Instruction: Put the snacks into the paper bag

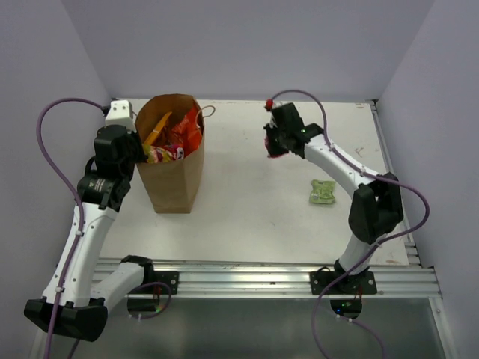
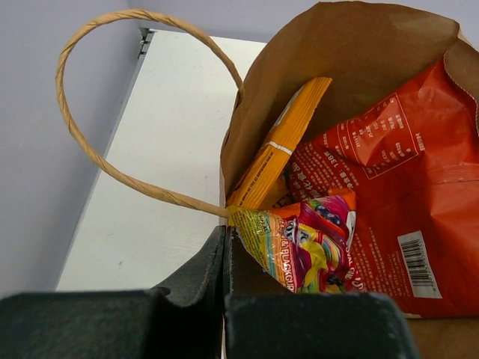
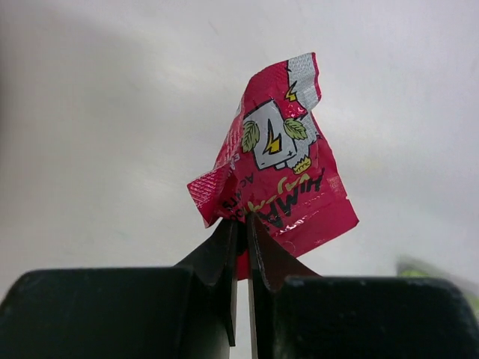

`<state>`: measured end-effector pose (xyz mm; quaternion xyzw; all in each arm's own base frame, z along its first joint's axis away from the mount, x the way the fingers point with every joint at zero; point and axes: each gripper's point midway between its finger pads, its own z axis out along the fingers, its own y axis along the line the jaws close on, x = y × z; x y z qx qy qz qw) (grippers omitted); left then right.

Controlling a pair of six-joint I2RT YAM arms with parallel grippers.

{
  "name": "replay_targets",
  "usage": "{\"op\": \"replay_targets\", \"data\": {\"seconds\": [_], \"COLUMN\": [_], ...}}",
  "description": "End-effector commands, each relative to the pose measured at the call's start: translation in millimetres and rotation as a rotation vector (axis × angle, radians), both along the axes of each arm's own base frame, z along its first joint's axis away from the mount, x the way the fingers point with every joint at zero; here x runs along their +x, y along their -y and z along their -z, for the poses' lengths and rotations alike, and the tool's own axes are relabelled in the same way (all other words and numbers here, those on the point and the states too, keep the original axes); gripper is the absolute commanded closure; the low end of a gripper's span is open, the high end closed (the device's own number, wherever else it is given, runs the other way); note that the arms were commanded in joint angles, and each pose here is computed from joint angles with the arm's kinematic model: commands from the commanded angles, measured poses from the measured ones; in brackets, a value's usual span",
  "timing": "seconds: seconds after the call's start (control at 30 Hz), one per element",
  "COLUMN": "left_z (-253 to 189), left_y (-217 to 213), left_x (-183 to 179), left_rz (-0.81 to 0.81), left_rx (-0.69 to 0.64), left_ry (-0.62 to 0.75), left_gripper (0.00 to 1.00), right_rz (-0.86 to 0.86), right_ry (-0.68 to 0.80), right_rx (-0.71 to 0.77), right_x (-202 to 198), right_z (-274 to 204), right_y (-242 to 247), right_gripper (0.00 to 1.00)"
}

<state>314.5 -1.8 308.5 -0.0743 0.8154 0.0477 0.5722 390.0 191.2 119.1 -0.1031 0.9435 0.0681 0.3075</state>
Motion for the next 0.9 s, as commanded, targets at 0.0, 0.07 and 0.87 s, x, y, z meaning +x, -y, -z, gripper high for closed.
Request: {"op": "replay_targets", "data": {"seconds": [0.0, 0.07, 0.87], "left_z": [-13, -12, -13], "left_y": [3, 3, 4], "left_x": [7, 7, 6], "left_rz": [0.014, 0.013, 0.015], "left_rx": [-0.004, -0.002, -0.012], "left_ry": [0.048, 0.047, 0.054], "left_gripper": [1.0, 1.0, 1.0], "right_rz": [-0.213, -0.292, -0.515], "right_ry": [0.363, 0.403, 0.492], "right_rx": [0.268, 0.342, 0.473], "right_x": [9, 2, -53], "right_z": [-182, -215, -303], "right_y": [-87, -118, -222], "right_gripper": [1.0, 1.0, 0.27]}}
